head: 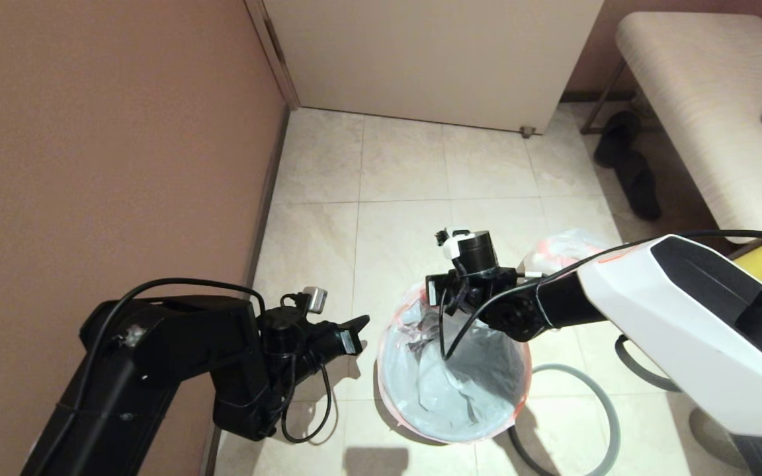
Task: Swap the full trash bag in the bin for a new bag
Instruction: Put the new garbage bag on the trash can
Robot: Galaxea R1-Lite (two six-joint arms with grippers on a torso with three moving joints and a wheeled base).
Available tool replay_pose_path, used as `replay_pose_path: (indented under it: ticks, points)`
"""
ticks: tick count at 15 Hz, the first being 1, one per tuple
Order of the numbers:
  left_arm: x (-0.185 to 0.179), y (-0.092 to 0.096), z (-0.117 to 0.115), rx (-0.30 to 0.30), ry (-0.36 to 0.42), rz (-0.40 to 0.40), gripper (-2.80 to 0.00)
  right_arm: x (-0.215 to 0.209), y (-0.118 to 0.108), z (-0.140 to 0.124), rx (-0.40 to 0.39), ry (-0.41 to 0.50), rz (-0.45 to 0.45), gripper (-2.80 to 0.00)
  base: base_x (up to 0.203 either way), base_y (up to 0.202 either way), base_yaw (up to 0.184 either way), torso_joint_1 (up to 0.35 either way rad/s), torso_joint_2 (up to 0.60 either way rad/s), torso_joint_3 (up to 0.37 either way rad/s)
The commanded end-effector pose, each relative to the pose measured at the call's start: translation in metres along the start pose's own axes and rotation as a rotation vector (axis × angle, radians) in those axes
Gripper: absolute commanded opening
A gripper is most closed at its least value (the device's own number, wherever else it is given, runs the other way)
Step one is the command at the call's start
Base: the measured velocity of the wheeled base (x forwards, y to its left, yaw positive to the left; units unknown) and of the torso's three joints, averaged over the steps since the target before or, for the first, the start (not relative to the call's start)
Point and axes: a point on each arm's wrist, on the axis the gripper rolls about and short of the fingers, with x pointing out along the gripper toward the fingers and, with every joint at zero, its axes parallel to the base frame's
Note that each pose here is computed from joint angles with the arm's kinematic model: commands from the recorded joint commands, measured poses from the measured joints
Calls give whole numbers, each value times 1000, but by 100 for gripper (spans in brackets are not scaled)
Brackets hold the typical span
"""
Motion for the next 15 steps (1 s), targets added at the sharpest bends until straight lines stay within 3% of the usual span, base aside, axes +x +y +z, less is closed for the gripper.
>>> replay_pose_path:
  ticks: [1,6,11,13,15]
  points:
    - [0,-2,4,12,-41,-17,-280,21,-1,-7,-2,-12,-9,-280,0,0,0,0,0,0]
    - [0,-2,4,11,-40,-16,-280,46,-18,-28,-39,20,-49,-280,0,0,0,0,0,0]
    - [-3,-4,4,10,-31,-21,-280,49,-19,-31,-46,27,-47,-280,0,0,0,0,0,0]
    - [-7,-6,7,5,-15,-56,-280,50,-16,-31,-67,23,-41,-280,0,0,0,0,0,0]
    - [-20,-8,16,-29,22,-143,-280,45,-11,-24,-66,6,-32,-280,0,0,0,0,0,0]
